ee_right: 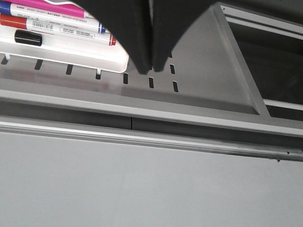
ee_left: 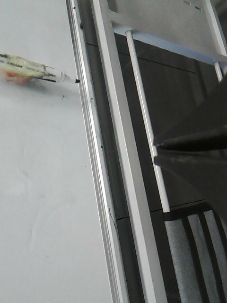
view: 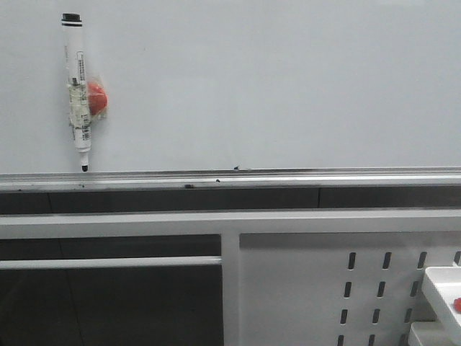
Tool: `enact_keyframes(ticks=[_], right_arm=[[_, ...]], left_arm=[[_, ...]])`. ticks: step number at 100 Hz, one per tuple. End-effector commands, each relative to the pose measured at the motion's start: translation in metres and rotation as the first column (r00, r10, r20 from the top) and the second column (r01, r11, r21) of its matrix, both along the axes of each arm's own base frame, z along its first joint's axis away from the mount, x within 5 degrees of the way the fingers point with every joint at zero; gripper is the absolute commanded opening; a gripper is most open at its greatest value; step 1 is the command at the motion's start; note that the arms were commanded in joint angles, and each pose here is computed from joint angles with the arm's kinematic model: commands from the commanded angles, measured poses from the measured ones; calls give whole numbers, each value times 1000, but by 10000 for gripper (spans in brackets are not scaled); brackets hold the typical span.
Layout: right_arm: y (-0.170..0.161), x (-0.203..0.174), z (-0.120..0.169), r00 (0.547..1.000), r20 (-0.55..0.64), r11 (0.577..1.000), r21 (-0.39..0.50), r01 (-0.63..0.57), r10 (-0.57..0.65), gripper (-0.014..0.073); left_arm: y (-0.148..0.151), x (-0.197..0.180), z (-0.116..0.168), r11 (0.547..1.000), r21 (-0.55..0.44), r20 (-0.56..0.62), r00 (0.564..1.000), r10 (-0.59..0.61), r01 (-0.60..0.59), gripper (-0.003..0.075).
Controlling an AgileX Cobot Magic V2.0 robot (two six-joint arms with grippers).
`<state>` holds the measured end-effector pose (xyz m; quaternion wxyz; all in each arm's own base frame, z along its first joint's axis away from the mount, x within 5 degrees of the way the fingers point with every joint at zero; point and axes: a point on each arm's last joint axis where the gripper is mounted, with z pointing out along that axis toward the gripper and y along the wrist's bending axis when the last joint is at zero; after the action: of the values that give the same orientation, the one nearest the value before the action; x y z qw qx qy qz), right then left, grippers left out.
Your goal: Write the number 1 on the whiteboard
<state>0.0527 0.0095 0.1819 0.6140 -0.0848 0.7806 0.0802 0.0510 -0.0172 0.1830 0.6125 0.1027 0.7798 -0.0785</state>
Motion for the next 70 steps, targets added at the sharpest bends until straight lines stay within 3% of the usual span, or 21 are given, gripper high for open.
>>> enact_keyframes(ticks=[1,21,39,46,51,59,70], right_arm=[[1,0,0,999,44,1000,6,-9,9,-71],[2,0,4,996,84,1000,10,-19,18,-71],[8,-1,28,942,327,989,99,-107,69,-71],[9,-4,39,903,425,970,190,-155,61,-71],[9,-6,45,878,476,952,246,-181,44,-71],[8,-7,50,866,500,930,308,-198,19,-71],[5,-6,49,889,456,875,443,-195,-33,-71]], left_arm=[[1,1,-7,1000,-25,30,999,20,-19,-20],[1,1,-7,1000,-25,30,999,20,-19,-20],[1,1,-5,999,-32,49,998,26,-24,-20],[0,2,-1,989,-143,68,997,39,-29,-20],[0,2,5,945,-324,76,995,64,-36,-20],[-1,2,11,786,-616,29,996,85,-49,-20],[-1,2,15,588,-805,-25,996,87,-72,-20]])
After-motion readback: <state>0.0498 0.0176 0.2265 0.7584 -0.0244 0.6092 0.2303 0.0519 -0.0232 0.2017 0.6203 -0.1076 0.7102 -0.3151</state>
